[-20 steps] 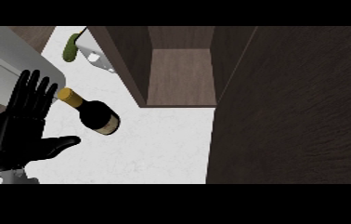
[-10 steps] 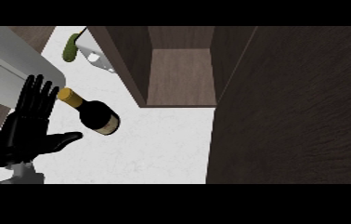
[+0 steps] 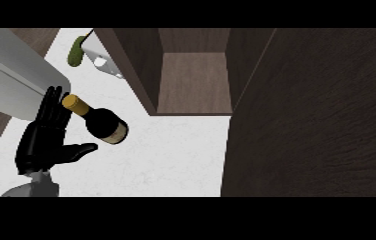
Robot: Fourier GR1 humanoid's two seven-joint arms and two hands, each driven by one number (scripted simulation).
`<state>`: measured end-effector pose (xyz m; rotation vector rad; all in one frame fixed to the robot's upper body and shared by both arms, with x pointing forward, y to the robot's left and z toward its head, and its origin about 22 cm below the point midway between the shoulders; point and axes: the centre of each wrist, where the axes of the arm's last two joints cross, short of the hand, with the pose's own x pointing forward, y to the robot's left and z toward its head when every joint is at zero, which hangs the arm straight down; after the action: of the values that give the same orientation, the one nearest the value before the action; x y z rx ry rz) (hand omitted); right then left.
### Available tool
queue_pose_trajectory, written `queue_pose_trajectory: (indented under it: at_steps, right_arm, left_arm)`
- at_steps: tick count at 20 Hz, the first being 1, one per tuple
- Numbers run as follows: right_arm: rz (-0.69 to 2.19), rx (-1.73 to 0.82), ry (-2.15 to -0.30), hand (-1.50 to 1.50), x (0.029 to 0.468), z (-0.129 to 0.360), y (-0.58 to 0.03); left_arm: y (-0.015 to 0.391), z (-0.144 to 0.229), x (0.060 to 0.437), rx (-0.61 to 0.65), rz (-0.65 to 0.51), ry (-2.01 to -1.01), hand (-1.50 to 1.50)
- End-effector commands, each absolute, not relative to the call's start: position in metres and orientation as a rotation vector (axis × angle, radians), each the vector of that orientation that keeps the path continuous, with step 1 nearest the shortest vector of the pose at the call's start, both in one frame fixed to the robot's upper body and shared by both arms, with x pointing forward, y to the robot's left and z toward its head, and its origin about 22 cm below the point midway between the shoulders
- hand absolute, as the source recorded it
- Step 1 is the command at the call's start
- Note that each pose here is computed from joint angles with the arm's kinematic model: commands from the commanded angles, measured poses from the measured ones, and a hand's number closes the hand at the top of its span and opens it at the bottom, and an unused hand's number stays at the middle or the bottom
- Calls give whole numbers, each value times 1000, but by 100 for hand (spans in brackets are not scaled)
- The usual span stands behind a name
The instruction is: Pick up the wine, place it into the cabinet and close the cabinet
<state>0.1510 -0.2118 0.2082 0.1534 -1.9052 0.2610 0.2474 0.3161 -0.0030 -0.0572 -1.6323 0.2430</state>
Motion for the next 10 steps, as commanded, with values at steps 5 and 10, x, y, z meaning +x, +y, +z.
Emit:
queue_pose_trajectory:
  at_steps: [5, 10]
  right_arm:
    - [258, 220, -1942, -150, 113, 219, -215]
    - [261, 219, -1939, -150, 124, 218, -219]
  left_arm:
    - [324, -27, 250, -77, 261, -1632, -150]
    - [309, -44, 241, -87, 239, -1625, -150]
